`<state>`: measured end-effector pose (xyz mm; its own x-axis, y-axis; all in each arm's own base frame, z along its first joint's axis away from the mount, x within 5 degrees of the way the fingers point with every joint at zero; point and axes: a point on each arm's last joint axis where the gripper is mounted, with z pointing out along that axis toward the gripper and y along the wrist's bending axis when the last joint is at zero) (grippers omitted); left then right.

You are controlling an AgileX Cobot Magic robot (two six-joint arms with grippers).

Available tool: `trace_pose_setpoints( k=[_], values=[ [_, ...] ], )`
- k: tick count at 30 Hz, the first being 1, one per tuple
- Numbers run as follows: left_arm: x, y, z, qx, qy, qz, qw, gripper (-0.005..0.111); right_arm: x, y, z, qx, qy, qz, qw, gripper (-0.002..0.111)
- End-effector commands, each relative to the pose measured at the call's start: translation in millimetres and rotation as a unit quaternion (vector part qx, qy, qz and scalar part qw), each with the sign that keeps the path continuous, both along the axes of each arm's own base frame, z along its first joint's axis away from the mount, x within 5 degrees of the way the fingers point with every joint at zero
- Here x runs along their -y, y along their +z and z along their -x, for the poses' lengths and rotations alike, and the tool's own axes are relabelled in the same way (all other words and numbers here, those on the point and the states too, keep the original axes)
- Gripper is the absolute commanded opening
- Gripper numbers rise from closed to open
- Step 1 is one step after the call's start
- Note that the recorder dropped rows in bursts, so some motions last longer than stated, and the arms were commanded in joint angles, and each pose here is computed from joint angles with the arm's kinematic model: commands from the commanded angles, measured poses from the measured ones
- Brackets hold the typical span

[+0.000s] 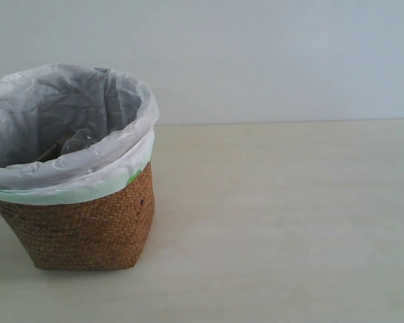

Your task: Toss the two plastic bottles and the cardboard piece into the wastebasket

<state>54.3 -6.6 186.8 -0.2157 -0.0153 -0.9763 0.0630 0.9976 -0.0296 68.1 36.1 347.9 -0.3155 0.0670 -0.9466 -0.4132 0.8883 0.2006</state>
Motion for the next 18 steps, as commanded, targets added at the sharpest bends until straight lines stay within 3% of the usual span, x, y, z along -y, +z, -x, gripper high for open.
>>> trace_pose_setpoints(
  k=[1, 13, 18],
  values=[
    [0, -1, 0, 0.001, 0.002, 0.000, 1.000, 0.004, 10, 4, 18, 0.035, -0.002, -0.018, 0.999, 0.001],
    [0, -1, 0, 0.001, 0.002, 0.000, 1.000, 0.004, 20, 10, 32, 0.090, -0.008, -0.019, 0.996, 0.001],
    [0, -1, 0, 0.001, 0.002, 0.000, 1.000, 0.004, 20, -3, 27, 0.109, -0.056, -0.044, 0.992, 0.001]
  ],
)
